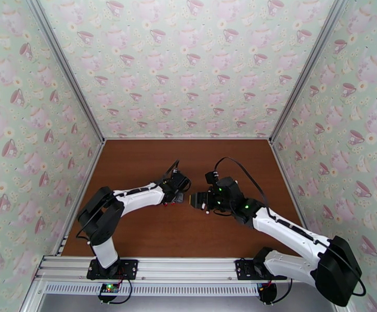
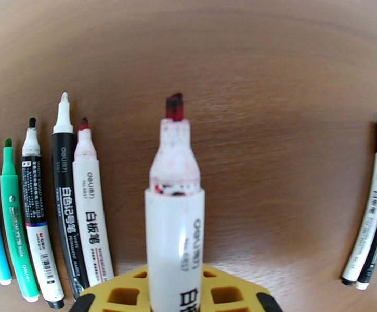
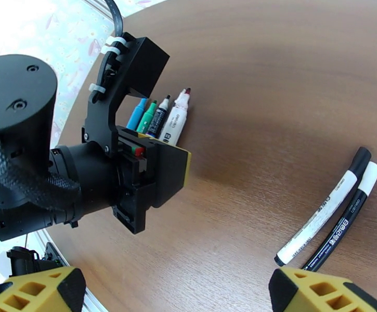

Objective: Open the pen caps

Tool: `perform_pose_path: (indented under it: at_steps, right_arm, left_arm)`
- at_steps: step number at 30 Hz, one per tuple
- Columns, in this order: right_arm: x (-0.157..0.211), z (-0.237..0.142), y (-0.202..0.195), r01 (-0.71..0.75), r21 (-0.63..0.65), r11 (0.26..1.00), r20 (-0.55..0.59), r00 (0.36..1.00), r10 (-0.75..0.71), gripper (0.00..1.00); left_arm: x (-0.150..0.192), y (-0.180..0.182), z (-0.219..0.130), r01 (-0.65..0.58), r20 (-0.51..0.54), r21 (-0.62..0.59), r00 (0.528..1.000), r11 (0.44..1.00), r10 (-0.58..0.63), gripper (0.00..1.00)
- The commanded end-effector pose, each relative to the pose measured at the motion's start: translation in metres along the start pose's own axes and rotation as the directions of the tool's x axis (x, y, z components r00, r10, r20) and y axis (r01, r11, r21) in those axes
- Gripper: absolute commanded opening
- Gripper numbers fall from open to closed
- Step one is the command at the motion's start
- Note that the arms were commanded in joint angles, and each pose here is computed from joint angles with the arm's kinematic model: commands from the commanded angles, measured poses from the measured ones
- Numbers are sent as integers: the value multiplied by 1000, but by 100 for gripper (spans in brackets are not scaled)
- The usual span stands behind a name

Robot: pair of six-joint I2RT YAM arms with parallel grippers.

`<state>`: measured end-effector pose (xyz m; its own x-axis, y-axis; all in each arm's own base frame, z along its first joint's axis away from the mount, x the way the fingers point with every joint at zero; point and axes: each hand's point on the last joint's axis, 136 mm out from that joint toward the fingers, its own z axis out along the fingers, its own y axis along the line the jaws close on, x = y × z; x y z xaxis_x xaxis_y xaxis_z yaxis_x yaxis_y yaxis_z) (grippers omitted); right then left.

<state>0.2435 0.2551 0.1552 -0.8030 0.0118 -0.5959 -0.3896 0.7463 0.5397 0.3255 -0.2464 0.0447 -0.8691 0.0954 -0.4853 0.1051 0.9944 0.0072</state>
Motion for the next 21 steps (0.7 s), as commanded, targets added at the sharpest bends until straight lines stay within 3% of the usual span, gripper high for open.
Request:
perform_pose_path:
  at_steps: [1, 21]
  right_arm:
    - [-7, -1, 9, 18, -20, 1000, 9, 1000, -18, 100]
    - [-3, -1, 2, 15, 16, 1000, -10, 1000, -15, 100]
  left_arm:
    - [-4, 8, 6, -11, -4, -55, 1000, 998, 11, 17]
    - [0, 19, 20, -6, -55, -143, 998, 990, -2, 27]
